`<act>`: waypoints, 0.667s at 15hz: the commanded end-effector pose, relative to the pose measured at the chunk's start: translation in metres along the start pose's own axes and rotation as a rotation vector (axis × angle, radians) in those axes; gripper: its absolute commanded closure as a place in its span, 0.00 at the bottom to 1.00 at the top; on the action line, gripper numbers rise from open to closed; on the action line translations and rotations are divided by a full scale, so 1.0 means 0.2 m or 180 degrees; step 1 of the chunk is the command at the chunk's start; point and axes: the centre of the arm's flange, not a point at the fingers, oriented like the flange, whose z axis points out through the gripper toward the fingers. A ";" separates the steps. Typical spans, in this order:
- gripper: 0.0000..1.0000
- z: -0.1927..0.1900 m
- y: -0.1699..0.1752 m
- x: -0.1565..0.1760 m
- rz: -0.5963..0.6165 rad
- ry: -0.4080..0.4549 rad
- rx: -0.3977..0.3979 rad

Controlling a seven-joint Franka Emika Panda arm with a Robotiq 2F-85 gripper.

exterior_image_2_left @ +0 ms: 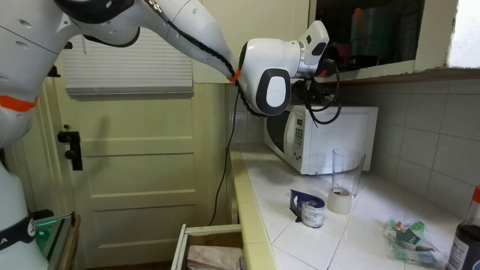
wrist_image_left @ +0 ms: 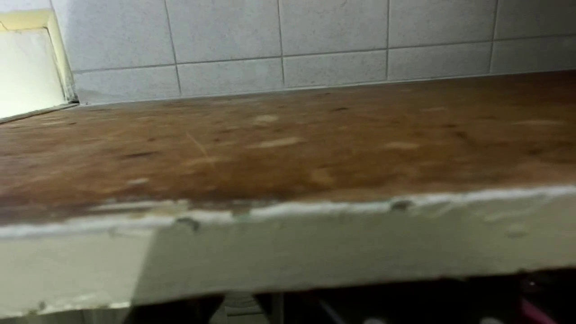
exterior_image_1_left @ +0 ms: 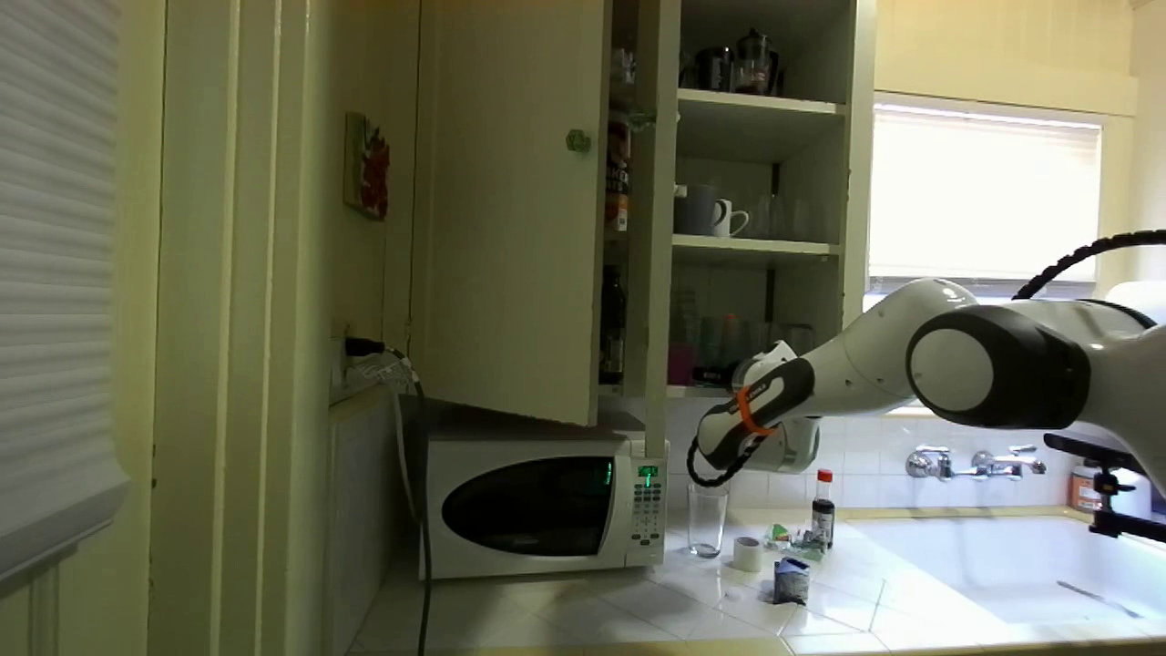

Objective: Remove the green cup from the bottom shelf of the cabinet and put it on the counter

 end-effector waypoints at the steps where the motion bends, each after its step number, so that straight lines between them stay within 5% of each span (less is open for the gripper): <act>1: 0.49 -0.02 -0.04 -0.02 -0.0063 0.0025 -0.0016; 6: 0.49 -0.27 -0.09 -0.03 -0.0138 0.0179 0.0019; 10: 0.49 -0.54 0.00 -0.04 -0.0028 0.0373 -0.0302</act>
